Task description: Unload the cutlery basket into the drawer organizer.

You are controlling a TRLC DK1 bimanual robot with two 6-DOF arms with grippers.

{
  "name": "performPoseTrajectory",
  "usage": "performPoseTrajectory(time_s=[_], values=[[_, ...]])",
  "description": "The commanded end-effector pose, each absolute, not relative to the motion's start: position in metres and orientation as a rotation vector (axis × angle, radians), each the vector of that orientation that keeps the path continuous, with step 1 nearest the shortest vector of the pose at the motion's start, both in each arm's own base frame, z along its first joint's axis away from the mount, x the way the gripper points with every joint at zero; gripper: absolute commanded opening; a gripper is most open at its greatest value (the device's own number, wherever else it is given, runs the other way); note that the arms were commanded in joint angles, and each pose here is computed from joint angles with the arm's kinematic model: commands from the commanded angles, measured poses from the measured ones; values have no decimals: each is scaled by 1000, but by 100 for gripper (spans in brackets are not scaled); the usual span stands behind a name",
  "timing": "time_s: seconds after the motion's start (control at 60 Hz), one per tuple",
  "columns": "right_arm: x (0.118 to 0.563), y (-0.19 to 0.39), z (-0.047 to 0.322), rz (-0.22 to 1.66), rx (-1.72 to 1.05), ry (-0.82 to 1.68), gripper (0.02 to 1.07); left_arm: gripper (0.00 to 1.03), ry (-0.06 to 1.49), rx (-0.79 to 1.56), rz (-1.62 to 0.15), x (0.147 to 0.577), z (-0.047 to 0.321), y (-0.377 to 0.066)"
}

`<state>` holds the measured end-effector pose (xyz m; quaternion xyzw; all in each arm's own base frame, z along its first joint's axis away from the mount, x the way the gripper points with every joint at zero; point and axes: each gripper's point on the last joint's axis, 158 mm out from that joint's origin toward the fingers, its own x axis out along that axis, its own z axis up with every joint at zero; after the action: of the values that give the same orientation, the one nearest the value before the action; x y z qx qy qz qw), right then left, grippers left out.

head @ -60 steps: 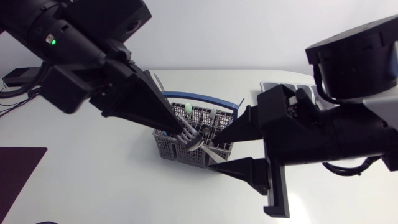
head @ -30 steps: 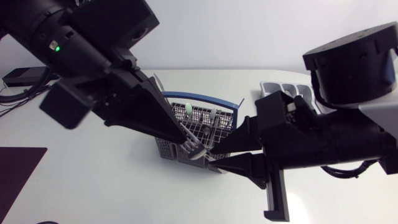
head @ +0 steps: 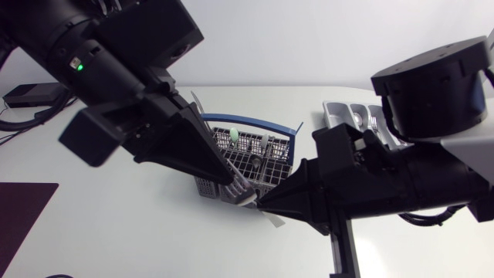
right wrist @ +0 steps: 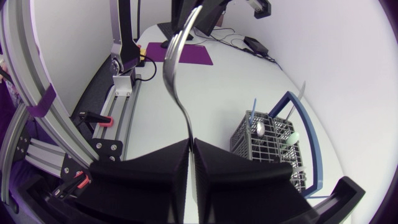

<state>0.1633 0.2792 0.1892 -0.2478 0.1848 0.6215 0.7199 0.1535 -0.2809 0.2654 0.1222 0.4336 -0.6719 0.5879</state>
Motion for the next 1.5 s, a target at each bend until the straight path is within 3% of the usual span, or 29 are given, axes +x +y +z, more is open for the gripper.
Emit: performPoseTrajectory(time_s=[0.0, 0.1, 0.3, 0.533, 0.883, 1.2, 1.483], values=[[156, 274, 175, 1381, -545, 461, 7, 38, 987, 276, -1560, 165, 270, -283], [155, 268, 171, 1366, -550, 484, 7, 75, 957, 234, -1509, 184, 281, -283], [178, 237, 175, 1216, -571, 503, 7, 97, 928, 136, -1362, 226, 289, -283], [227, 178, 178, 911, -606, 549, 7, 98, 950, 101, -1101, 280, 273, -263], [304, 74, 175, 361, -619, 699, 7, 98, 990, 150, -834, 313, 239, -231], [381, -30, 158, -68, -519, 840, 7, 98, 1008, 142, -751, 318, 228, -206], [441, -61, 138, -254, -490, 883, 7, 98, 1007, 122, -698, 323, 219, -184]])
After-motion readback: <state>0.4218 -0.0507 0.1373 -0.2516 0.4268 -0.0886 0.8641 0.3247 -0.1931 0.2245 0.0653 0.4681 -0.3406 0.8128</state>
